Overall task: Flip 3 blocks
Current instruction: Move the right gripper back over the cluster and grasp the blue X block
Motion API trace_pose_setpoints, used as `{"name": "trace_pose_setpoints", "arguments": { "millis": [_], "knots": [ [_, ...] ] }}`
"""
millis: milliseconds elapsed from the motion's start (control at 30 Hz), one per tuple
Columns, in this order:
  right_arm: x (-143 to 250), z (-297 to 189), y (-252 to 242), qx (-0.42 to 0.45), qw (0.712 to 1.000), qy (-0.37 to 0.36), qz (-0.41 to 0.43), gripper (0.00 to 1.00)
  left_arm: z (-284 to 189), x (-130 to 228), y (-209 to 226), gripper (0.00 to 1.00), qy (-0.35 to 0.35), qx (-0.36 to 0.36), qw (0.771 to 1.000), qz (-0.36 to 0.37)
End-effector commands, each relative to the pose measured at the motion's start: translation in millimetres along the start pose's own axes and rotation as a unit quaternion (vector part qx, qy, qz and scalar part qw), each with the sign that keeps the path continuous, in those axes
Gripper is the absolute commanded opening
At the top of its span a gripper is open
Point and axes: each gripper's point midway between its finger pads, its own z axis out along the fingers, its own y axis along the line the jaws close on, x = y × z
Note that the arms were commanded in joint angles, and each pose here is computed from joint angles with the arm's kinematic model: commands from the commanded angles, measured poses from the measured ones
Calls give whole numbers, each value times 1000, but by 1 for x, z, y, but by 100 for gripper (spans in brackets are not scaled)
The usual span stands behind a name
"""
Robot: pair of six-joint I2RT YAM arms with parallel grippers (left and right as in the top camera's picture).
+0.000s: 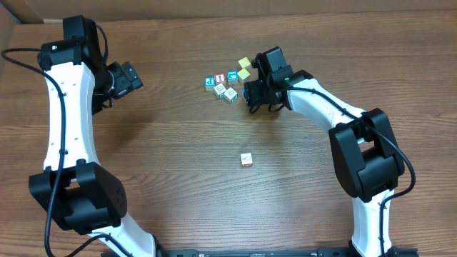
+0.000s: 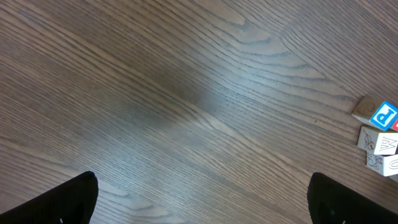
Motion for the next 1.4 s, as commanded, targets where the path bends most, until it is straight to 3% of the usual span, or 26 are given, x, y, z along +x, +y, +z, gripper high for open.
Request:
{"name": "trace_pose_setpoints", "arguments": {
  "millis": [0,400,800,1000,1200,1300,1367],
  "knots": [
    [2,3,0,-1,1000,0,-3,72,-3,-4,-5,100,-7,6,1000,2],
    [-4,5,22,-16,999,-20,-24,66,-3,-4,-5,100,-6,6,1000,2],
    [16,18,15,-7,1000,-16,-26,66,-3,-4,-5,100,-7,6,1000,2],
    [0,14,20,-14,999,-40,-28,56,-3,-4,-5,100,-6,6,1000,2],
    [-19,3,26,-18,998,-61,-30,52,-3,-4,-5,100,-6,6,1000,2],
    [-21,1,23,-7,998,-59,-29,42,-3,-4,-5,100,-7,6,1000,2],
    [-19,0,21,1,998,-54,-28,41,-3,-4,-5,100,-7,6,1000,2]
  ]
}}
